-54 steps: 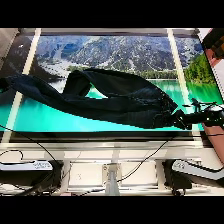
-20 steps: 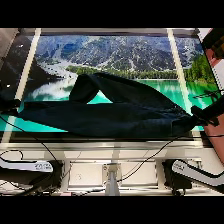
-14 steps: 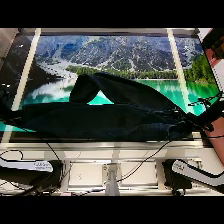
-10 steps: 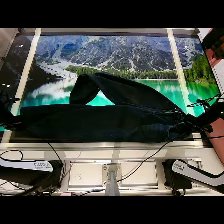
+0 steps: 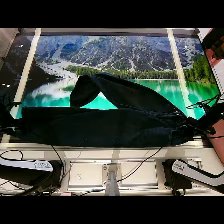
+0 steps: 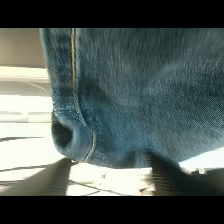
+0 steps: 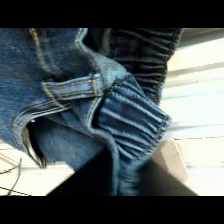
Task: Fold the clothes and pants, and hang the long-sleeved shirts on hangers.
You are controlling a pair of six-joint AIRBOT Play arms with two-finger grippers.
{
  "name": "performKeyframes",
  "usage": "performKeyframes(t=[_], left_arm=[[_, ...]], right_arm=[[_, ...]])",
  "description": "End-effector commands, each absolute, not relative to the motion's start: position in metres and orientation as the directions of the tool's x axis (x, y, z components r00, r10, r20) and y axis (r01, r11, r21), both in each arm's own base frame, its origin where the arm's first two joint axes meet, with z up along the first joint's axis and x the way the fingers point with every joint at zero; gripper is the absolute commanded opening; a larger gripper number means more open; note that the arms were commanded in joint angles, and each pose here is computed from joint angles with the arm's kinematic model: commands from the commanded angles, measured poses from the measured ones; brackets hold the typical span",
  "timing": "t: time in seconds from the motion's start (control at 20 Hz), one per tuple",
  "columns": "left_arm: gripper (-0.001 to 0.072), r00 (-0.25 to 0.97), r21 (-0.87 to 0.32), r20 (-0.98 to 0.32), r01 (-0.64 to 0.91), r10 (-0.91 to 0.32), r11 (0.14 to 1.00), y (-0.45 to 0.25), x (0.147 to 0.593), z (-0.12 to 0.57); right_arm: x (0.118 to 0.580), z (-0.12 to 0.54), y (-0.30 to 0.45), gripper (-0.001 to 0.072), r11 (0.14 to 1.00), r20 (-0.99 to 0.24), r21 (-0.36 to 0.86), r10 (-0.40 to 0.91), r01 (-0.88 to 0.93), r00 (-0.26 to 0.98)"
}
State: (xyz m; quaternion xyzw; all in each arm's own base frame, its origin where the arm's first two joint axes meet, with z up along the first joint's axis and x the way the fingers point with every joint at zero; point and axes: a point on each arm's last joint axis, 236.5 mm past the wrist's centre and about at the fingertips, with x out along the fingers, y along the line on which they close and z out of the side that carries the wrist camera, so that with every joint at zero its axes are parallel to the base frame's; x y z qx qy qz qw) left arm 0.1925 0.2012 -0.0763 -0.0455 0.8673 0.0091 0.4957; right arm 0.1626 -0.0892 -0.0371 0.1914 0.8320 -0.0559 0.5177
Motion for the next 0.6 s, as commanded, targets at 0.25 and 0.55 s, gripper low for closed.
performKeyframes(t=[0.25,0.55], left_arm=[[0.0574,-0.412,0.03,-0.911,-0.073,-0.003,0.997,0.221,0.219,-0.074],[0.0475,-0.19,0.079,-0.98,-0.114,0.056,0.99,0.236,0.288,-0.042]], right_arm=[[0.159,-0.035,-0.087,0.0558,0.92,-0.873,0.108,0.269,0.377,-0.407],[0.168,-0.031,-0.091,0.0559,0.921,-0.89,0.106,0.256,0.375,-0.378]])
